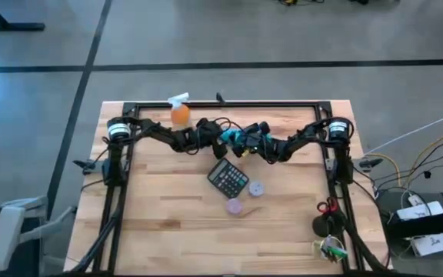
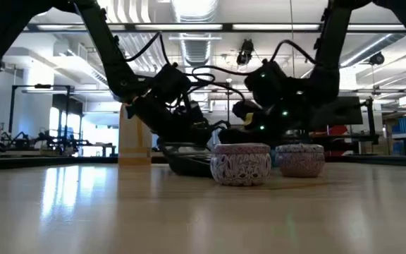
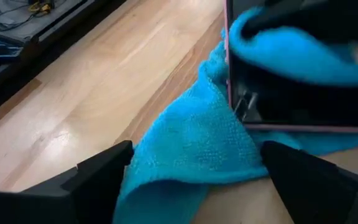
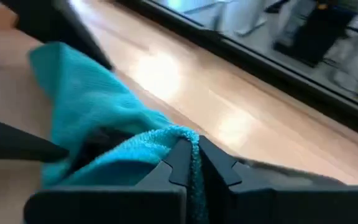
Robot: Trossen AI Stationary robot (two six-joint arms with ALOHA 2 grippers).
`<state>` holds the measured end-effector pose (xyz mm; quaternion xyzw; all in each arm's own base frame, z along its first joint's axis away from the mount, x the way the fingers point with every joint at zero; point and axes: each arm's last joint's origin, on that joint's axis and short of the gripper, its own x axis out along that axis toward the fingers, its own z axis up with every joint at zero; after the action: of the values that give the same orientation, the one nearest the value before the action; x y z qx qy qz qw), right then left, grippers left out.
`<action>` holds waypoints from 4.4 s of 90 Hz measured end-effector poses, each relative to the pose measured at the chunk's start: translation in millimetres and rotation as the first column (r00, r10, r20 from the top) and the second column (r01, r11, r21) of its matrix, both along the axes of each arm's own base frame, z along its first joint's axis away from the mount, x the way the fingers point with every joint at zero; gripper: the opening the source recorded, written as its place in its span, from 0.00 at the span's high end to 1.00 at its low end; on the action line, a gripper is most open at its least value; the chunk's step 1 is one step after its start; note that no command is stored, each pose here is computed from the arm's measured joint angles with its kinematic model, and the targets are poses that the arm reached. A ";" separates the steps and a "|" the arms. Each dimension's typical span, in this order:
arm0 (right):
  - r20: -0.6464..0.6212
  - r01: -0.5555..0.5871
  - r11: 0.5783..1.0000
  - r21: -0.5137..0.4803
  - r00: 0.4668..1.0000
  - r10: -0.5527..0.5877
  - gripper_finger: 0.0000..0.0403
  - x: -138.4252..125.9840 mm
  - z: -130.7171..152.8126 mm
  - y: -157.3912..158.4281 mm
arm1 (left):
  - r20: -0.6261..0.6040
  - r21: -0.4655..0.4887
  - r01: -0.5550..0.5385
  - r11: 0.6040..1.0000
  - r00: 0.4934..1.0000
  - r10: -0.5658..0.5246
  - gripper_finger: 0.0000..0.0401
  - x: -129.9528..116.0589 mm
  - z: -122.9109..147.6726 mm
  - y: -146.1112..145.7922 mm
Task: Apply microfiber cloth
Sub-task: Wipe the pink cellphone using the blue microfiber cloth
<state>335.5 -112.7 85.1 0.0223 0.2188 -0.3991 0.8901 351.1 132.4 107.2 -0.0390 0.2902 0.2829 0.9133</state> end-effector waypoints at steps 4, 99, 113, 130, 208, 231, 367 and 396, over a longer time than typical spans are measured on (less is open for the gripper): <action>-0.002 -0.008 1.000 -0.002 1.000 0.008 1.00 5.5 -2.1 -2.1 | -0.001 0.001 -0.001 1.000 1.000 0.001 0.13 0.0 0.0 0.1; -0.168 -0.257 0.966 0.013 0.952 0.256 1.00 -25.8 48.9 9.7 | -0.106 0.072 0.047 0.996 0.994 -0.039 0.13 -4.0 0.4 2.6; -0.216 -0.034 0.999 -0.040 0.976 0.025 1.00 -47.7 49.4 1.2 | -0.106 0.066 0.047 0.997 0.994 -0.040 0.13 -4.1 0.0 2.1; -0.185 0.089 0.996 0.003 0.979 -0.087 1.00 -60.5 30.5 -22.0 | -0.101 0.054 0.046 0.997 0.994 -0.040 0.13 -4.4 -0.6 1.3; -0.093 -0.377 0.918 0.127 0.916 0.389 1.00 -7.4 14.3 51.2 | -0.256 -0.002 0.134 0.991 0.958 -0.130 0.13 -16.0 11.0 -12.3; -0.210 -0.345 0.925 0.158 0.904 0.373 1.00 -27.3 46.3 61.4 | -0.200 0.019 0.162 0.987 0.967 -0.154 0.13 -14.4 28.2 -23.5; -0.223 -0.240 0.876 0.419 0.908 0.355 1.00 -79.3 93.5 95.8 | 0.023 0.018 0.222 0.975 0.975 -0.222 0.13 0.6 35.9 -28.0; -0.302 0.032 0.978 0.206 0.953 0.032 1.00 -53.0 41.1 49.4 | 0.043 0.002 0.213 0.977 0.976 -0.213 0.13 1.5 36.6 -30.0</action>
<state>282.5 -63.3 126.1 0.0539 0.3935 -0.3728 0.8386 352.6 102.3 143.8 -0.0152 0.2734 0.1820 0.9444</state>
